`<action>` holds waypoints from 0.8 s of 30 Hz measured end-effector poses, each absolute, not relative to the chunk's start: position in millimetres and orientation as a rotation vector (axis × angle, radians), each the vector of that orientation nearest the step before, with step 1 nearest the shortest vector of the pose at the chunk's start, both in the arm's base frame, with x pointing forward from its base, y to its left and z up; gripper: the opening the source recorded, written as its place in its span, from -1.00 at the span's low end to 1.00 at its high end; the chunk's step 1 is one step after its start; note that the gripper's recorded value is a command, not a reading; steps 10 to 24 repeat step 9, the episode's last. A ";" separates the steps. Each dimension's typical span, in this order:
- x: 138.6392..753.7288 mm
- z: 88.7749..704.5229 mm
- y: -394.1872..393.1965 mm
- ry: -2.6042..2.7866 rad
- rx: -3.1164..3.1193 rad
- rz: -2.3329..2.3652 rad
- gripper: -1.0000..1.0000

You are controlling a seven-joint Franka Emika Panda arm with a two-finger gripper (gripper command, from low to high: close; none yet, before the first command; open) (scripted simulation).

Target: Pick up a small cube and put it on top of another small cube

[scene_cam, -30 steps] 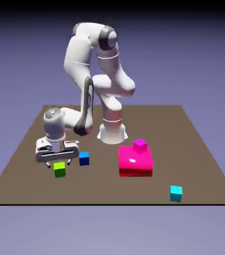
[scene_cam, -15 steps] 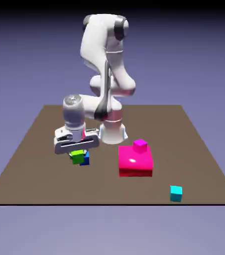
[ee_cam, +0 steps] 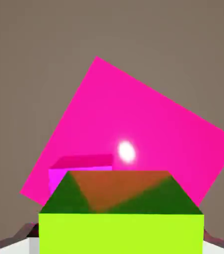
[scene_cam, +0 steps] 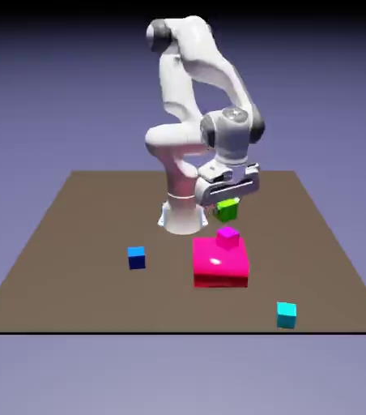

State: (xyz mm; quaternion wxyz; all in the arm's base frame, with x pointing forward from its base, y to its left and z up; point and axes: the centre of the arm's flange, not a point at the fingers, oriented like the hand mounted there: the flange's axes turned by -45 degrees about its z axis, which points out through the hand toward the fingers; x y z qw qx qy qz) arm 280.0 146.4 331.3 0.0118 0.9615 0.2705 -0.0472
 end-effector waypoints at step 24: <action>275.9 261.5 143.7 0.843 2.995 -0.146 1.00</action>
